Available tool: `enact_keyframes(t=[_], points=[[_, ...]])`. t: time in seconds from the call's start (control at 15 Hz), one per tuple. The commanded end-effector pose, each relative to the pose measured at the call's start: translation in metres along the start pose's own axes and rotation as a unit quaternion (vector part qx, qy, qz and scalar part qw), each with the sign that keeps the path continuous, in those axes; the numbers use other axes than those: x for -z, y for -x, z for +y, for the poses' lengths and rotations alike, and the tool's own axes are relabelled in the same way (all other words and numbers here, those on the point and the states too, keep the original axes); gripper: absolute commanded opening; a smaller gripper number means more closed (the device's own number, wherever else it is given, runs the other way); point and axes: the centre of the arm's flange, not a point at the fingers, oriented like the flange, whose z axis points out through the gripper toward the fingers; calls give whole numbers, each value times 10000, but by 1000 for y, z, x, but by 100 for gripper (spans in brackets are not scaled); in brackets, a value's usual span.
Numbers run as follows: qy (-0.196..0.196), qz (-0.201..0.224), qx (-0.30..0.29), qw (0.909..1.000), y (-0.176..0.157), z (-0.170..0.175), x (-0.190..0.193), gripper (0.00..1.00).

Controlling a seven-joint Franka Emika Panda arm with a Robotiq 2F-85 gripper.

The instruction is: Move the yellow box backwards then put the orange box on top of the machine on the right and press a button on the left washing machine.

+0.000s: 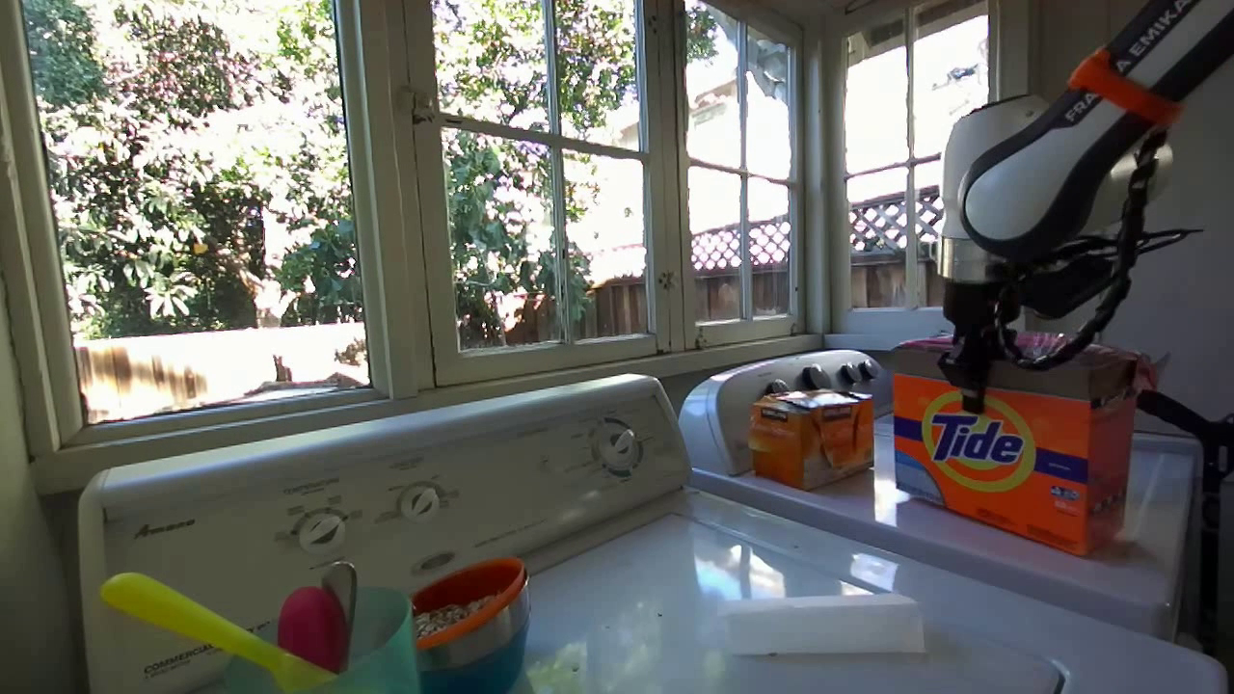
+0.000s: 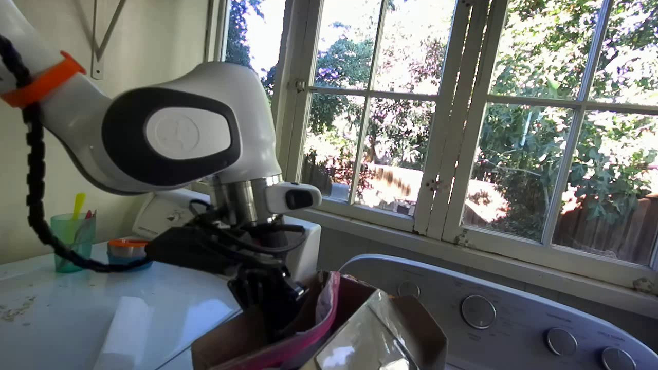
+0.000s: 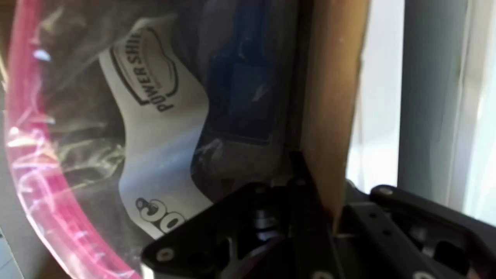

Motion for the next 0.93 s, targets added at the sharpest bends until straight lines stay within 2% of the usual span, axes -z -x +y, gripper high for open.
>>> enact_keyframes(t=[0.0,0.07,0.13,0.27,0.33,0.67,0.73,0.87], points=[[357,501,772,9951,0,3,-9,1],[373,605,992,9925,0,3,-8,1],[388,727,1199,9894,0,3,-9,29],[307,951,1512,9834,-2,6,-2,36],[69,845,1561,9841,1,12,9,44],[-363,62,1444,9888,24,31,55,83],[-396,-142,1199,9919,27,33,69,89],[-259,-149,794,9964,34,34,99,100]])
